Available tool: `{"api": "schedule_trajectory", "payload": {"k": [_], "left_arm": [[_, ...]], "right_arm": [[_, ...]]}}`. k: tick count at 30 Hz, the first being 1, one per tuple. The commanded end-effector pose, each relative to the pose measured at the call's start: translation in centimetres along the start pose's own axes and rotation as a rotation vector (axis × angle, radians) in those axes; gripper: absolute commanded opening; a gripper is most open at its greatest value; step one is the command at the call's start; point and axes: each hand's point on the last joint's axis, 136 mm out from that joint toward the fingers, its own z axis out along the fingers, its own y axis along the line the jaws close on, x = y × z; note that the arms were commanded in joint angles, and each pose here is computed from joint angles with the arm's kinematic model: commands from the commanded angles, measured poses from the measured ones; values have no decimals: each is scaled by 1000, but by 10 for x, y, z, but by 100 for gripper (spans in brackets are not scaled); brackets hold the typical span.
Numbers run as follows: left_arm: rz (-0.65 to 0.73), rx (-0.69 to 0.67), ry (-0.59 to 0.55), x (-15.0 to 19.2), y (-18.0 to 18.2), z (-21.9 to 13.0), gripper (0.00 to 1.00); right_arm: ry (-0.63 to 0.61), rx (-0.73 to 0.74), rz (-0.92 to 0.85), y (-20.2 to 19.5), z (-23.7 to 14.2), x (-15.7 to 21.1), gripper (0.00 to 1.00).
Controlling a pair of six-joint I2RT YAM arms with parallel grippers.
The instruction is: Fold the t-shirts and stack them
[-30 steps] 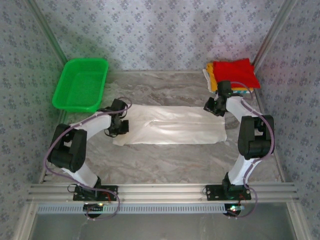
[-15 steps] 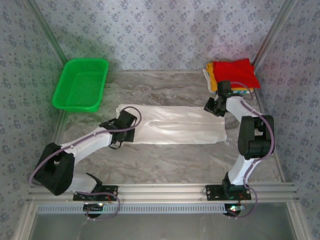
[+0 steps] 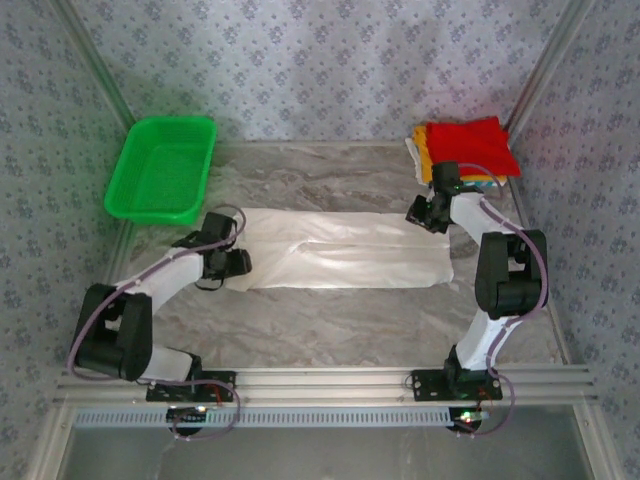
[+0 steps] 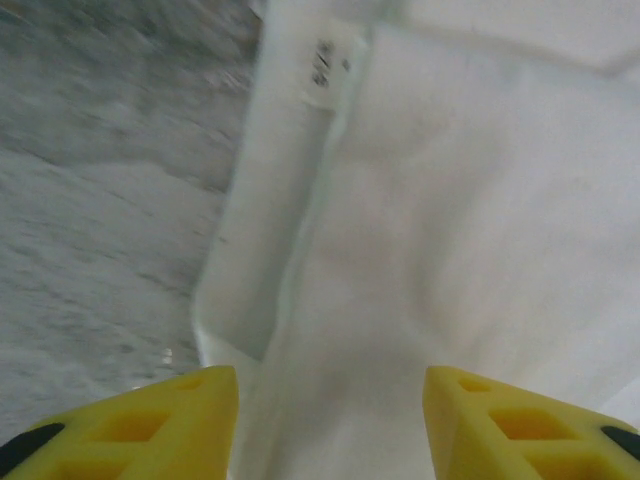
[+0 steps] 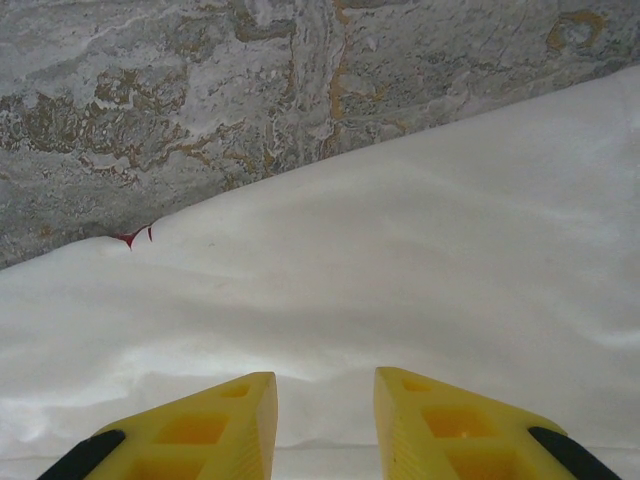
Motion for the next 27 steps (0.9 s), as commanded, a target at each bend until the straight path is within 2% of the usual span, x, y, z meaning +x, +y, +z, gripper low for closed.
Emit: {"api": "schedule_trajectory", "payload": {"k": [1, 4, 7, 9, 13, 16, 21, 23, 27], "left_arm": [[32, 96, 5, -5, -25, -1, 44], [36, 80, 0, -6, -23, 0, 20], [79, 29, -23, -9, -23, -7, 11], [129, -8, -39, -10, -26, -12, 1], [235, -40, -57, -6, -36, -16, 0], [385, -78, -65, 5, -51, -19, 0], [617, -38, -61, 31, -94, -20, 0], [707, -68, -65, 41, -106, -20, 0], [815, -135, -7, 62, -115, -11, 0]], "right_arm": [[9, 23, 0, -5, 0, 2, 33], [8, 27, 2, -6, 1, 1, 34], [10, 24, 2, -5, 1, 1, 34], [12, 26, 1, -5, 1, 1, 33], [17, 20, 3, -4, 4, 2, 34], [25, 17, 8, -4, 7, 3, 33], [34, 14, 13, -4, 11, 3, 33], [37, 5, 19, -3, 13, 3, 34], [52, -9, 30, 0, 18, 4, 35]]}}
